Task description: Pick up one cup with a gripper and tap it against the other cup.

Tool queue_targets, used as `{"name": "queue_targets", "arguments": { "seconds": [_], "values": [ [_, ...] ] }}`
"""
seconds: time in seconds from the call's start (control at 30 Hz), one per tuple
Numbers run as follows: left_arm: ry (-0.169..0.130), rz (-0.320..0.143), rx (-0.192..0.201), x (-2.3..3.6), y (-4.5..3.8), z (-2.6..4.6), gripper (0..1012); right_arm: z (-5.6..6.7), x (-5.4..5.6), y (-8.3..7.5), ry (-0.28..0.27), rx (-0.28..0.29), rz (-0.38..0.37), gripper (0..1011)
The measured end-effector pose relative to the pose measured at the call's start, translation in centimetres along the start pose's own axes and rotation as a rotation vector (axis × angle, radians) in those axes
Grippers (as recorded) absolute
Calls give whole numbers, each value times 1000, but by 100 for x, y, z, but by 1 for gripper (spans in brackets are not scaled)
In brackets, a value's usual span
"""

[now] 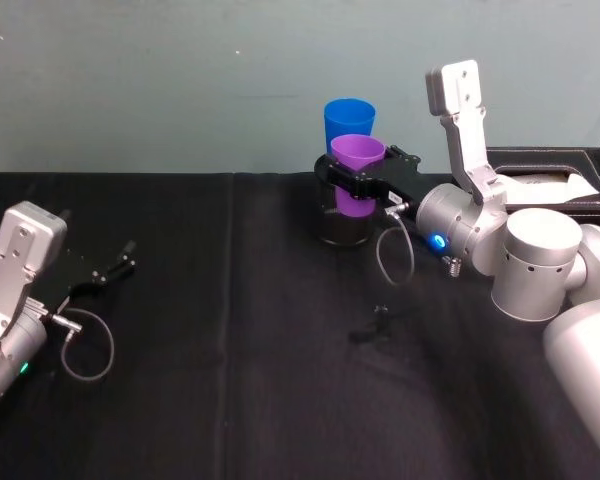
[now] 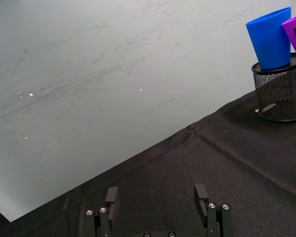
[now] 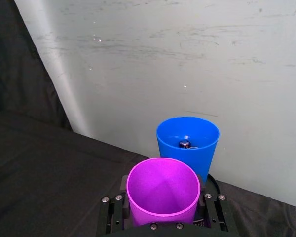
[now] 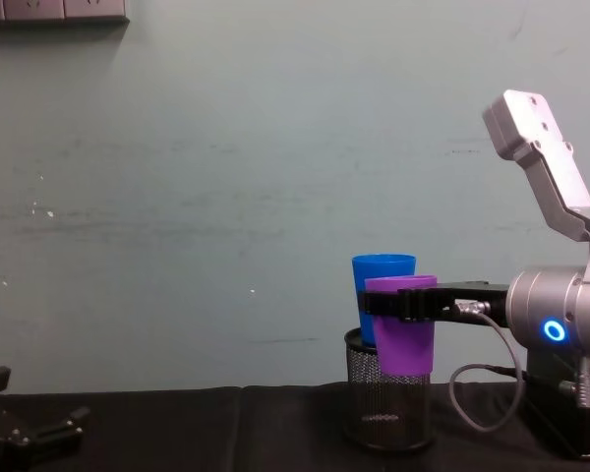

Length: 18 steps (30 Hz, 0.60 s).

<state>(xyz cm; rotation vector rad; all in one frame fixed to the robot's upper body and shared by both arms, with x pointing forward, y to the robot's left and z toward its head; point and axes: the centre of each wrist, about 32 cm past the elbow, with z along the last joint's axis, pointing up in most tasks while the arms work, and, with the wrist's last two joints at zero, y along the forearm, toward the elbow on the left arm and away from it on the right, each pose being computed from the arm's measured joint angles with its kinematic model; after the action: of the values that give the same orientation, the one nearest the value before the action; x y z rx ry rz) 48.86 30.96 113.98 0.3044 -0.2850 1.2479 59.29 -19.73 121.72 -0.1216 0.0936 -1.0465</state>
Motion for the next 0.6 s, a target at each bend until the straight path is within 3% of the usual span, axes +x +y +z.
{"name": "queue_targets", "arguments": {
  "seconds": [0.6],
  "values": [
    [0, 0, 0, 0, 0, 0, 1000, 0, 0, 0, 0, 0, 0, 737]
  ]
}}
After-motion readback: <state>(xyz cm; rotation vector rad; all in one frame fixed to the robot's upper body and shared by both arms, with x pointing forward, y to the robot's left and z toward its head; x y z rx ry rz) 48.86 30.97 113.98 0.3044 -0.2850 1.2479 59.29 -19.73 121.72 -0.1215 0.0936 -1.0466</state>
